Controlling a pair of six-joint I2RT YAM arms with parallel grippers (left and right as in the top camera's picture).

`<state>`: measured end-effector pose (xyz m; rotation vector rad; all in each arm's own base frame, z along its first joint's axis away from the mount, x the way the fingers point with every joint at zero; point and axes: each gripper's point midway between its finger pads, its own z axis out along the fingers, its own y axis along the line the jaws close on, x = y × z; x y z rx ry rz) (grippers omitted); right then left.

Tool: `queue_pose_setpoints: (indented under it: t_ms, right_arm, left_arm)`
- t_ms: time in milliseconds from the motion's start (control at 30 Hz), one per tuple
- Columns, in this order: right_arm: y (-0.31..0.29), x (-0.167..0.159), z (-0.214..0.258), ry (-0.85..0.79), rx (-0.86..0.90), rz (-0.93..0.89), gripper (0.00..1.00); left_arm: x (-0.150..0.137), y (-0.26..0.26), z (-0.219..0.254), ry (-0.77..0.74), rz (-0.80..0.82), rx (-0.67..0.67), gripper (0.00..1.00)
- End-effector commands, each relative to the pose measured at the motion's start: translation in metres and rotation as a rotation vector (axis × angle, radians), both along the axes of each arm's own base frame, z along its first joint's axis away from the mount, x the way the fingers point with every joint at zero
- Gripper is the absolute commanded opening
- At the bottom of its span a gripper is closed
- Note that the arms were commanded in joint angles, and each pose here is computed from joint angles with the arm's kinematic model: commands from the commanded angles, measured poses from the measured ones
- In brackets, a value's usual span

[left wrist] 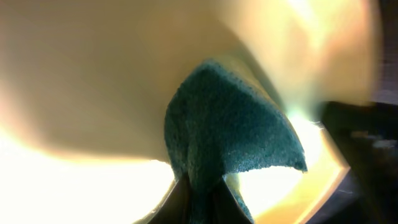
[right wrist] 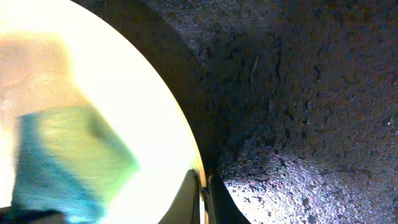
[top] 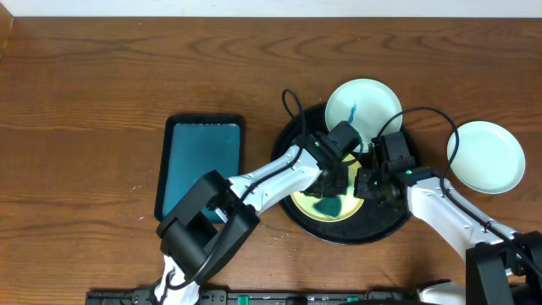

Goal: Clean dirty plates on tray and stack at the side
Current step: 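Scrub the yellow plate with the sponge in the left gripper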

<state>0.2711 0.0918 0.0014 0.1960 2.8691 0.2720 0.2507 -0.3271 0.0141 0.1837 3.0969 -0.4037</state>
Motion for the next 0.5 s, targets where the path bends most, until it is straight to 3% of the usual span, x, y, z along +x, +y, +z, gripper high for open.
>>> queue_pose_setpoints:
  t_ms: [0, 267, 467]
  right_arm:
    - [-0.014, -0.014, -0.02, 0.065, -0.08, -0.023, 0.01]
    - [-0.014, -0.015, -0.02, 0.066, -0.08, -0.022, 0.01]
    - [-0.015, -0.016, -0.02, 0.069, -0.082, -0.023, 0.01]
  left_arm:
    - [0.025, 0.082, -0.027, -0.145, 0.064, 0.372, 0.08]
    - [0.063, 0.123, -0.002, -0.341, 0.055, 0.601, 0.08]
    - [0.067, 0.105, 0.04, -0.306, 0.056, 0.541, 0.08]
